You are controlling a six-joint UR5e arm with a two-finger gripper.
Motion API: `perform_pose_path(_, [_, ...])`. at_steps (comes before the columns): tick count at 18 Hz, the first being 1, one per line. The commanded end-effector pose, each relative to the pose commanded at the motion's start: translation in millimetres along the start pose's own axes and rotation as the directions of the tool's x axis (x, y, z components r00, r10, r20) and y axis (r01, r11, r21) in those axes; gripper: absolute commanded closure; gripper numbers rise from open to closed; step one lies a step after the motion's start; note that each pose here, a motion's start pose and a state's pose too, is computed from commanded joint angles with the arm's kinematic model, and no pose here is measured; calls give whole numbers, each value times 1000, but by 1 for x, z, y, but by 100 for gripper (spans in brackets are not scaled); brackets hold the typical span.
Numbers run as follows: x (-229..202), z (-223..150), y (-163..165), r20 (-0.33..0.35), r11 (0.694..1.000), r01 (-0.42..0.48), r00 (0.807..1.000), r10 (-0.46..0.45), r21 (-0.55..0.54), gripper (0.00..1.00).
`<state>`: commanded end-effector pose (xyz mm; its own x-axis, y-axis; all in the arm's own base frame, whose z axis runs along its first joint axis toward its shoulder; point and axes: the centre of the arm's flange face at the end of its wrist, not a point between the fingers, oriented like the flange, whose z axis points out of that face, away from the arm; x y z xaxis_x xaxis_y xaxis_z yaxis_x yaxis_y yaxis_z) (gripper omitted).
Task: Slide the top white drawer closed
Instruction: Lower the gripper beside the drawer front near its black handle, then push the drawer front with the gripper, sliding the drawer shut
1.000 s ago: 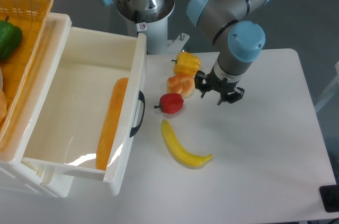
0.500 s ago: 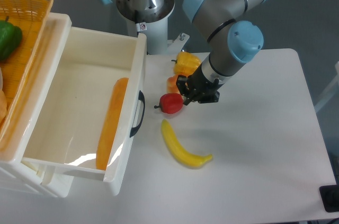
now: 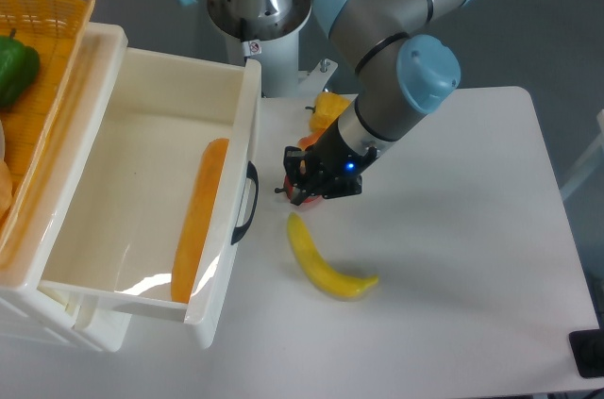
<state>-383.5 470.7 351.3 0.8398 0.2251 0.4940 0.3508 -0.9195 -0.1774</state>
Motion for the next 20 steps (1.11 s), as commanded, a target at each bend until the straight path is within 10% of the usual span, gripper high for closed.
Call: perform_pose_path(20, [26,14,-7,-43,1000,-11,999,11,4,100])
